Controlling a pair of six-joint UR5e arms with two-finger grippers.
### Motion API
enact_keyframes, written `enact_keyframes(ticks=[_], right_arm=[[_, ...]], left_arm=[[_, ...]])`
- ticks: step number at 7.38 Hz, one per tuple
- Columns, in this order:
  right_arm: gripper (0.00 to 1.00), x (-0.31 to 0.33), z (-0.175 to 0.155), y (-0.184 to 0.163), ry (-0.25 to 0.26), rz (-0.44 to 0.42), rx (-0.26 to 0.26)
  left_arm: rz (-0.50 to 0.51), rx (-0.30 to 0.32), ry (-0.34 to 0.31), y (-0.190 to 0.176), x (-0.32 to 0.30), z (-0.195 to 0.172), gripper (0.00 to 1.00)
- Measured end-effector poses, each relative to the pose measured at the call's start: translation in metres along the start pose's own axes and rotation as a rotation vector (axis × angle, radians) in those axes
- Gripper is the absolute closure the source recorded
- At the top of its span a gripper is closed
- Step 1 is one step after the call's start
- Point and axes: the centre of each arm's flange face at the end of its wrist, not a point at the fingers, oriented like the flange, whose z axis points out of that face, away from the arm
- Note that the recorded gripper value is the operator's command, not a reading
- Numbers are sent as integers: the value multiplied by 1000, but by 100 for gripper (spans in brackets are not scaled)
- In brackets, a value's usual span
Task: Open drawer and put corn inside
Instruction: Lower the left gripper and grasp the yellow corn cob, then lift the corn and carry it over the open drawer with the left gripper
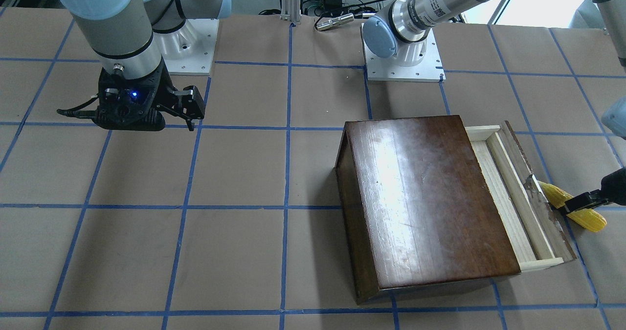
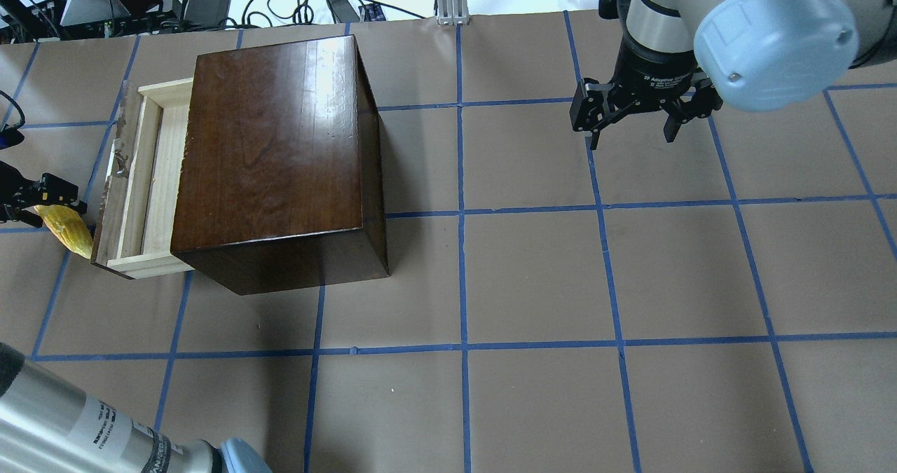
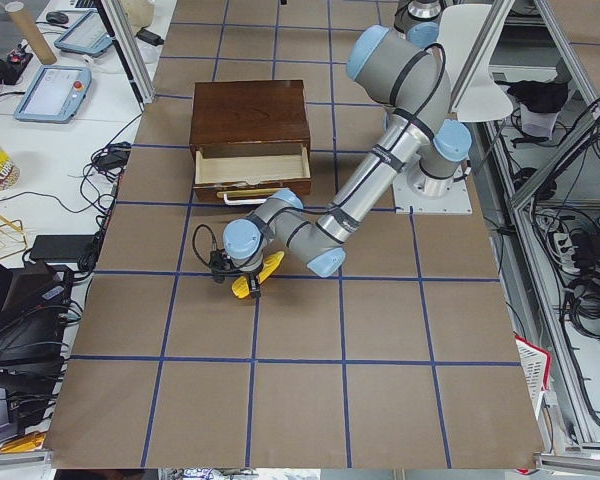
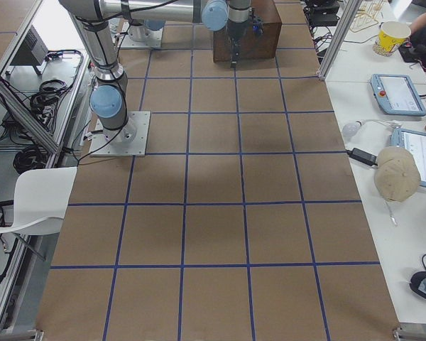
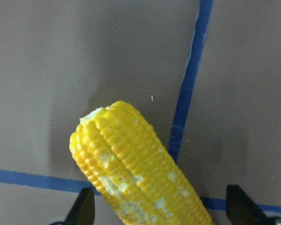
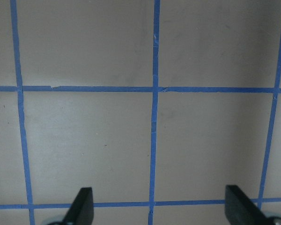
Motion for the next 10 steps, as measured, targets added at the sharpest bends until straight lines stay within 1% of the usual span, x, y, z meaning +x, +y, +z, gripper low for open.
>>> enact_keyframes(ticks=[1, 2, 3, 5, 7, 8, 10], right_arm=[[0, 0, 0, 0, 0, 0, 0], [0, 0, 0, 0, 0, 0, -1], [0, 0, 0, 0, 0, 0, -1], [0, 0, 0, 0, 0, 0, -1], [0, 0, 0, 0, 0, 0, 0], [0, 0, 0, 0, 0, 0, 0], [0, 0, 0, 0, 0, 0, 0]], left_arm=[[7, 14, -11, -2, -1, 0, 79], [15, 27, -22, -4, -3, 1, 97], [29, 35, -27, -5, -4, 2, 100], [46, 45, -35, -7, -5, -1, 100], [65, 51, -44, -7, 0, -13, 100], [88, 51, -54, -7, 4, -22, 100], [124, 37, -75, 0, 17, -58, 100]])
